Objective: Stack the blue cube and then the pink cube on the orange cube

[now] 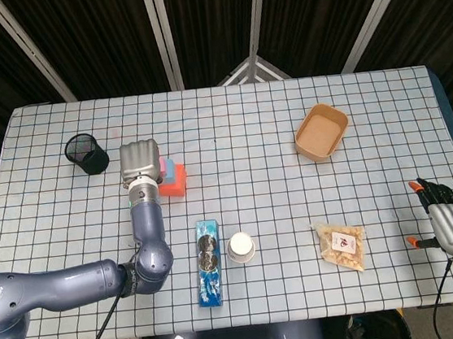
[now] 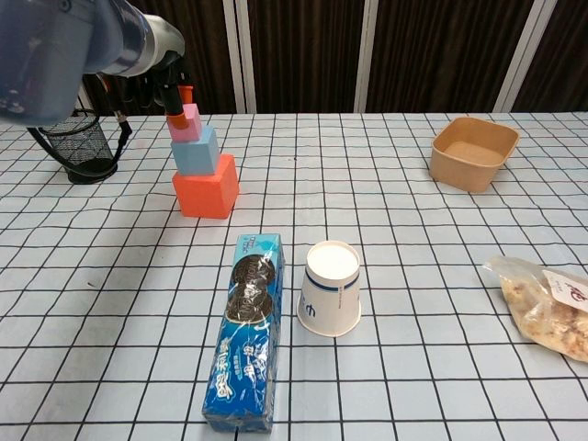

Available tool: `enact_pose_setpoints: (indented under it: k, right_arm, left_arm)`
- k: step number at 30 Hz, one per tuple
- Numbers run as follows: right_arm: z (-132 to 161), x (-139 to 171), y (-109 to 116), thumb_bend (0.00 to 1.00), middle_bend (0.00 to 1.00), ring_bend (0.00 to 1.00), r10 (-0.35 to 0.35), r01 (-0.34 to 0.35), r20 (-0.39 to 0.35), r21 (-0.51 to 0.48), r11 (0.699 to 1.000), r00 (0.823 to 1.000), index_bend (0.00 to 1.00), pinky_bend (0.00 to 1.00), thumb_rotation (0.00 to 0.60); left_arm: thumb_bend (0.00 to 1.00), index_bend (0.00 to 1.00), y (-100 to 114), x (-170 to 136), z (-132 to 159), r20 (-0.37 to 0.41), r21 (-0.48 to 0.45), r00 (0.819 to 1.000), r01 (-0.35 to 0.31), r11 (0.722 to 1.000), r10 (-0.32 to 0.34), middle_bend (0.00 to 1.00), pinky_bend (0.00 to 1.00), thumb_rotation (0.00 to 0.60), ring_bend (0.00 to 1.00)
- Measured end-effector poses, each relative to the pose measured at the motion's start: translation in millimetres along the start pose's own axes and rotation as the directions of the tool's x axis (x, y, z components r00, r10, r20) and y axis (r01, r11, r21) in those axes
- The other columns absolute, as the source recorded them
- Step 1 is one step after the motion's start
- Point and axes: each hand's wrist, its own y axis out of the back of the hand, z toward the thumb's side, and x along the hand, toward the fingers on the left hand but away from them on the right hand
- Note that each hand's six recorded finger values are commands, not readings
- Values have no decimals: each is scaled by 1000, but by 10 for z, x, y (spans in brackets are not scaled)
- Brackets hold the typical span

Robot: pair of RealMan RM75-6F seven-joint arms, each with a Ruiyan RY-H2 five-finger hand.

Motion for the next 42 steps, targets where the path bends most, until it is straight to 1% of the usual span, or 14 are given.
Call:
enact_pose_setpoints:
  k: [13, 17, 21, 25, 37, 42]
  right_arm:
    - [-15, -5, -15, 94, 42, 34, 13, -13, 8, 1, 1000, 1000, 0, 36, 600]
    - [-9, -5, -14, 95, 42, 34, 12, -12, 7, 1, 1000, 1000, 0, 36, 600]
    - [-6, -4, -14, 94, 42, 34, 12, -12, 7, 1, 1000, 1000, 0, 36, 600]
    - [-3, 0, -10, 94, 42, 32, 11, -11, 6, 0, 1000, 1000, 0, 36, 600]
    - [-3, 5, -5, 94, 42, 24, 13, -13, 7, 0, 1000, 1000, 0, 36, 600]
    - [-13, 4, -6, 94, 42, 24, 15, -15, 13, -1, 1000, 1000, 0, 36, 600]
  left_arm:
    - [436, 415, -32, 13, 17, 4, 7, 1000, 10, 1000, -10, 862, 722, 600, 699]
    - [437, 373, -27, 8, 20, 5, 8, 1000, 8, 1000, -8, 862, 722, 600, 698]
    - [434, 364, -24, -2, 26, 9, 9, 1000, 8, 1000, -8, 862, 722, 600, 698]
    - [411, 355, -23, -11, 32, 13, 9, 1000, 9, 1000, -9, 862, 722, 600, 698]
    - [411, 358, -13, -39, 47, 20, 17, 1000, 8, 1000, -9, 861, 722, 600, 698]
    - [410, 345, -1, -49, 44, 20, 19, 1000, 5, 1000, -5, 860, 722, 600, 698]
